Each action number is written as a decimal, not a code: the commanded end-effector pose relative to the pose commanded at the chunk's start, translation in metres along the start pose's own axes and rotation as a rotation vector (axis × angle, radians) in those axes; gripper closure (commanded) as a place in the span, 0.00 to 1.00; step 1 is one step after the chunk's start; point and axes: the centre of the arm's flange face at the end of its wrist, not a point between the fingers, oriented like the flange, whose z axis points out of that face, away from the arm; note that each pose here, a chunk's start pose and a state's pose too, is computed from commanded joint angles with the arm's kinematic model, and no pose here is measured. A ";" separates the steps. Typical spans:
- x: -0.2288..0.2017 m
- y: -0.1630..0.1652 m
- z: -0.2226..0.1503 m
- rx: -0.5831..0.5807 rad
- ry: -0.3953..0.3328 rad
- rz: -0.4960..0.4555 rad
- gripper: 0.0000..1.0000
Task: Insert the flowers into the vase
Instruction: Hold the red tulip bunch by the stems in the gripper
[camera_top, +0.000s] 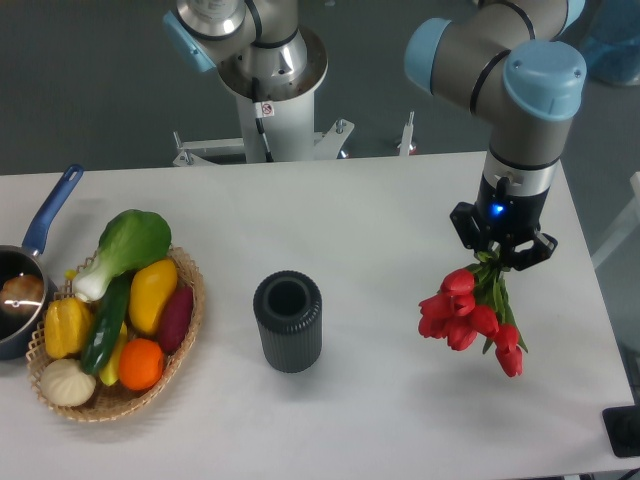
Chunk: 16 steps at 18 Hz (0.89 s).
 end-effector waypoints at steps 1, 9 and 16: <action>0.000 0.001 0.000 0.001 0.002 -0.002 1.00; -0.002 0.002 -0.015 0.053 0.002 -0.029 1.00; 0.014 -0.022 -0.077 0.438 0.036 -0.143 1.00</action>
